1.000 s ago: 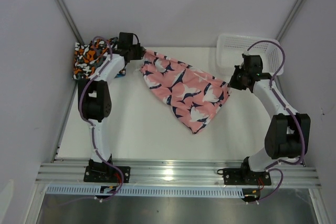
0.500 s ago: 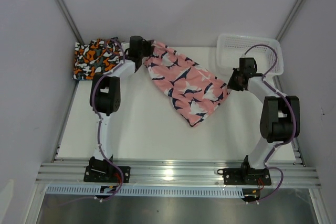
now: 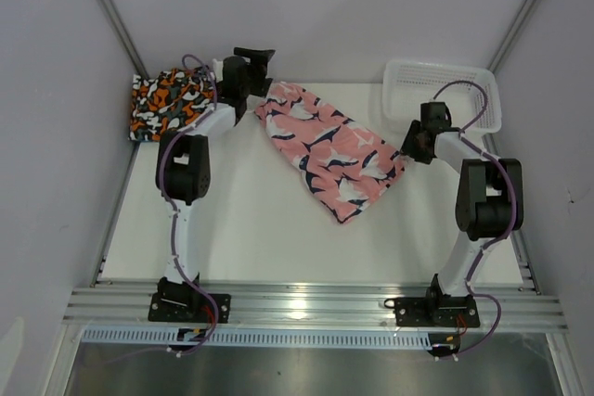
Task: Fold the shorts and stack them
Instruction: Fold the shorts
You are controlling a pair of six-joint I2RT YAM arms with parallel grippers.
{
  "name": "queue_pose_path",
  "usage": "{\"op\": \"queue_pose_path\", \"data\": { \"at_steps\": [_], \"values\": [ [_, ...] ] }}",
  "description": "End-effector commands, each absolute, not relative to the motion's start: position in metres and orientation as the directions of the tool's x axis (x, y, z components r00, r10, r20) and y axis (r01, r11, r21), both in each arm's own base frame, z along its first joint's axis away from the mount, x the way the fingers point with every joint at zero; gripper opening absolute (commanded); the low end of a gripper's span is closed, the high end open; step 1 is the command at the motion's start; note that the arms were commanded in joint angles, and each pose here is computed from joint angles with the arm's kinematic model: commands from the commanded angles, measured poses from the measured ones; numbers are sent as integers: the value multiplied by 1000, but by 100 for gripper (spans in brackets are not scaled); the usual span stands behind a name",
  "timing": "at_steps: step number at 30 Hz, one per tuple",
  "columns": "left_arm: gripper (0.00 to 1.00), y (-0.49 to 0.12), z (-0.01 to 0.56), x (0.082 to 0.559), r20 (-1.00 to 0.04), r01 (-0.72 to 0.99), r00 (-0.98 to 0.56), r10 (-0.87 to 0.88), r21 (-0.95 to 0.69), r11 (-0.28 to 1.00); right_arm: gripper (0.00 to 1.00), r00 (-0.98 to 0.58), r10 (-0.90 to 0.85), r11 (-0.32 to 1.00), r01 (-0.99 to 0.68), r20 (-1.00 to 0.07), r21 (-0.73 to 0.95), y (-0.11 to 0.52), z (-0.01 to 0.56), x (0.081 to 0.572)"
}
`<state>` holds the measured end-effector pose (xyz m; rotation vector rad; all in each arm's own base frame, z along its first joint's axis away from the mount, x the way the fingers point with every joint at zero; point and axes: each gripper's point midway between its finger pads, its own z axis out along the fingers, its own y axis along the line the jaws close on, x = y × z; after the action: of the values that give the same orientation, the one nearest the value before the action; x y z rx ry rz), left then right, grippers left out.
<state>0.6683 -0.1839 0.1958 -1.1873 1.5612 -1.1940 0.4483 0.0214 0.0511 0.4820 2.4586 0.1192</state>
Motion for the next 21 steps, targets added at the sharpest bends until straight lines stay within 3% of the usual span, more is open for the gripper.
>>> {"op": "queue_pose_path", "data": {
  "at_steps": [1, 4, 8, 10, 15, 21],
  "values": [
    [99, -152, 296, 640, -235, -16, -237, -943, -969, 246, 55, -701, 373, 924, 340, -608, 176, 9, 70, 466],
    [99, -136, 283, 612, -330, -63, -269, -905, -931, 358, 71, -668, 370, 926, 319, -646, 201, 15, 101, 461],
    [99, -128, 271, 585, -450, -95, -328, -830, -859, 503, 79, -669, 339, 941, 245, -662, 234, 39, 136, 442],
    [99, -129, 251, 572, -451, -146, -395, -800, -829, 540, 83, -691, 343, 933, 174, -637, 314, 62, 147, 429],
    [99, -136, 214, 559, -491, -127, -494, -718, -776, 618, 85, -717, 399, 878, 119, -572, 463, 91, 140, 388],
    [99, -151, 170, 554, -483, -76, -596, -642, -761, 644, 78, -688, 443, 822, 56, -575, 567, 123, 146, 369]
  ]
}}
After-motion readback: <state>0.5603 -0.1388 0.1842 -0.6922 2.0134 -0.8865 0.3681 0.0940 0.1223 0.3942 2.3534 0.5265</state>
